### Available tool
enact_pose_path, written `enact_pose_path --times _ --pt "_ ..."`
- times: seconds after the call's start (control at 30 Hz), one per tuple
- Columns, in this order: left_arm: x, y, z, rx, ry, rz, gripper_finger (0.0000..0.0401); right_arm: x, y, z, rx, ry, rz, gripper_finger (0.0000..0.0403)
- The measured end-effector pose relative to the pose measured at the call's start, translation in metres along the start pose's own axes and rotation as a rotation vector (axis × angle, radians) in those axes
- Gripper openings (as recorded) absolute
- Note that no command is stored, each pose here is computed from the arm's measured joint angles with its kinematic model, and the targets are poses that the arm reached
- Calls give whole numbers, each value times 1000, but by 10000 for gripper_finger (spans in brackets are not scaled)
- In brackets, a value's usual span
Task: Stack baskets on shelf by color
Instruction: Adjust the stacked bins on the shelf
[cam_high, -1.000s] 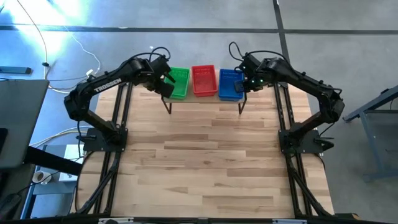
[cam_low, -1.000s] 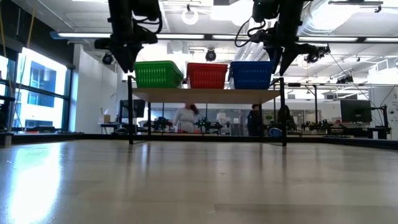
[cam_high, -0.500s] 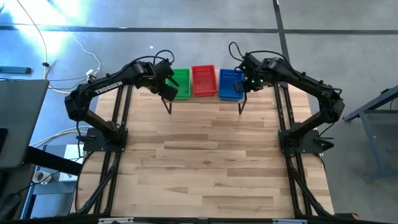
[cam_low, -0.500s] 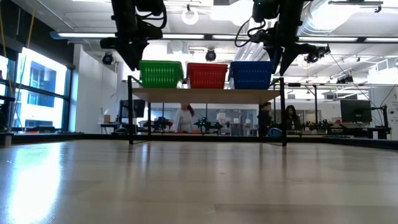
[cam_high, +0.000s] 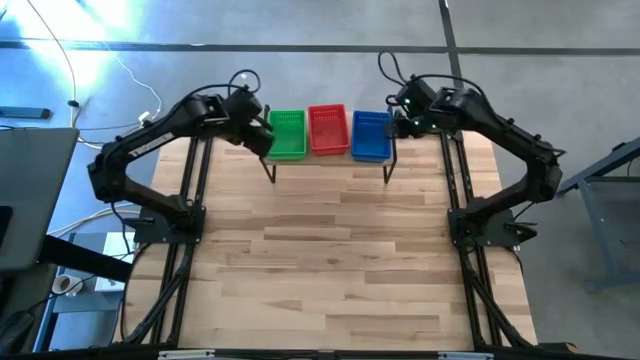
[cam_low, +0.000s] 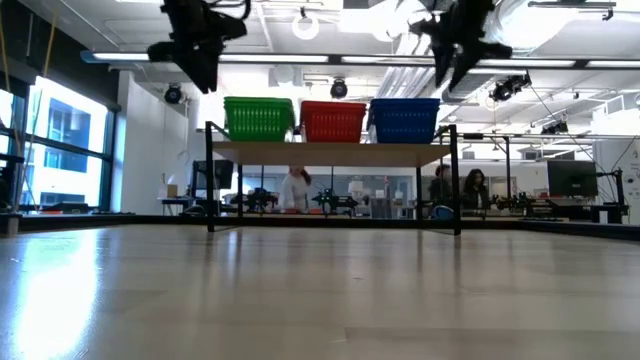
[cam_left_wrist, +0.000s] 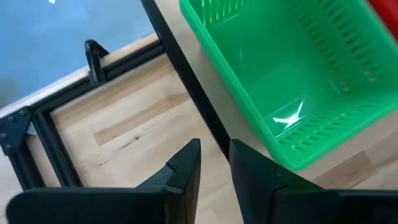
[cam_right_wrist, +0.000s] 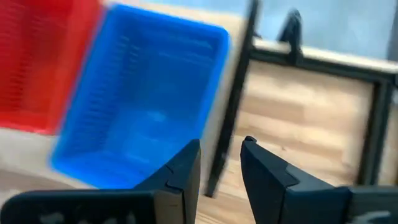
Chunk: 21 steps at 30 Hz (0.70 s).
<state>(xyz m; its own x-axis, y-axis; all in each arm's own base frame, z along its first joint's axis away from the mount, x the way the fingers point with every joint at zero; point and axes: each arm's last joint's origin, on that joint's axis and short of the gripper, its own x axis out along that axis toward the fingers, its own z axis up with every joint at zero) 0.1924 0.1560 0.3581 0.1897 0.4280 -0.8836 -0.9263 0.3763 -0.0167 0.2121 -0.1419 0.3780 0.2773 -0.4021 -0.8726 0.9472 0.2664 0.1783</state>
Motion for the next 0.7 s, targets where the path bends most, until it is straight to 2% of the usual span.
enact_pose_path --times 0.13,0.3,0.5,0.7 --pt "-12 3 -4 15 -33 -20 76 -22 17 4 -43 -123 87 101" --pt "-25 7 -9 31 -74 -42 76 -44 40 8 -106 -281 252 101" --pt "-32 11 -12 68 -99 -45 76 -54 60 5 -234 -379 378 101" --pt "-32 11 -12 109 -101 -43 76 -63 73 6 -288 -471 471 101"
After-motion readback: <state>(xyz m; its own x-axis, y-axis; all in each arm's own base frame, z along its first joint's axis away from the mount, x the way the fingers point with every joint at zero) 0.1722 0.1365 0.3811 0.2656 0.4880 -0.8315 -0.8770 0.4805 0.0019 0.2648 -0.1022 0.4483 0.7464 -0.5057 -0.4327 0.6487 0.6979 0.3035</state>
